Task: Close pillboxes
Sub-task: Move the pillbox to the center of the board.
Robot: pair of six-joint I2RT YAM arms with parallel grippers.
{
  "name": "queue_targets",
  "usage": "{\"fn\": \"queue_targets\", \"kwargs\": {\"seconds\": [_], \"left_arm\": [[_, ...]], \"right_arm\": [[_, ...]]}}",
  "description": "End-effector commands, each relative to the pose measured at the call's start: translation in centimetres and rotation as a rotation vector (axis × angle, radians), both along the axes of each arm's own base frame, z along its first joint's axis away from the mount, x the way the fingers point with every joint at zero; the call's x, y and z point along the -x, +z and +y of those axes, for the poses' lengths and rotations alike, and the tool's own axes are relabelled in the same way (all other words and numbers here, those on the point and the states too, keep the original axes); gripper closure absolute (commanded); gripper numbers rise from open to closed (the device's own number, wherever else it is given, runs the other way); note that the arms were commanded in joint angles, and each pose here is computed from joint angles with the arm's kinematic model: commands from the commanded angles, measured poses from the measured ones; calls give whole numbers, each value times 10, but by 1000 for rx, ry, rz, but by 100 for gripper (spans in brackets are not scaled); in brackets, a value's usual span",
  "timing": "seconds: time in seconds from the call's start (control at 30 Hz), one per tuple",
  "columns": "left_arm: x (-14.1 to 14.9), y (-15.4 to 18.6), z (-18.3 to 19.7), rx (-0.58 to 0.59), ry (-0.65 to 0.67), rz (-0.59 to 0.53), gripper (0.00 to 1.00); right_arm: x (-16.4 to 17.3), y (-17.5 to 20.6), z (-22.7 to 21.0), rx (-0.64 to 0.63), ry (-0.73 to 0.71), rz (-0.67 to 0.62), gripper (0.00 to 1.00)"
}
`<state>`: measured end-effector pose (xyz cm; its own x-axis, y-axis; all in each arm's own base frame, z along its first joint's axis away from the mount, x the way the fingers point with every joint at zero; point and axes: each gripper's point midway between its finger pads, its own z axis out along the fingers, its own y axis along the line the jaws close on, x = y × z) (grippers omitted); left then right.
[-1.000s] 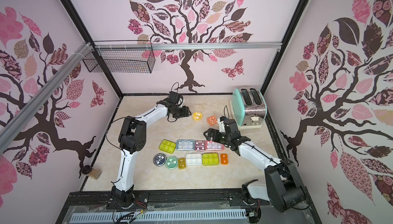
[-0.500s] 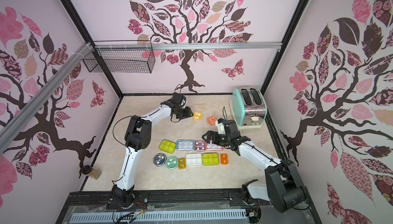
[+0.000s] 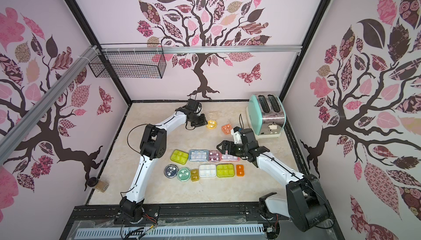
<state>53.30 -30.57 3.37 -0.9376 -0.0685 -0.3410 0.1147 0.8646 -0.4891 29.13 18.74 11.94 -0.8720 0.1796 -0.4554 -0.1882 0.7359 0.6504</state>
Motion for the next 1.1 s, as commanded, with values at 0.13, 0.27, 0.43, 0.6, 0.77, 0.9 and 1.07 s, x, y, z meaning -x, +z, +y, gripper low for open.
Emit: {"fn": "queue_targets", "kwargs": {"seconds": [0.13,0.27,0.43,0.6,0.77,0.9,1.07], "left_arm": [[7,-12,-2,-29,-23,19,70],[8,-15,2,-55,-25,19,73],[14,-12,11,-105,-36,13,73],[22,-5,22,-150,-49,-4,75],[28,1,29,-181,-67,-7,77],[34,4,34,-199,-76,-11,81],[45,7,40,-205,-98,6,83]], "right_arm": [[-2,4,-3,23,-2,-17,1],[-2,4,-4,26,-2,-17,1],[-3,5,-5,36,-8,-20,1],[-5,3,-5,35,-10,-14,1],[-6,2,-3,28,-11,-5,1],[-6,0,-4,31,-14,-1,1],[-6,-5,-3,35,-11,16,1]]}}
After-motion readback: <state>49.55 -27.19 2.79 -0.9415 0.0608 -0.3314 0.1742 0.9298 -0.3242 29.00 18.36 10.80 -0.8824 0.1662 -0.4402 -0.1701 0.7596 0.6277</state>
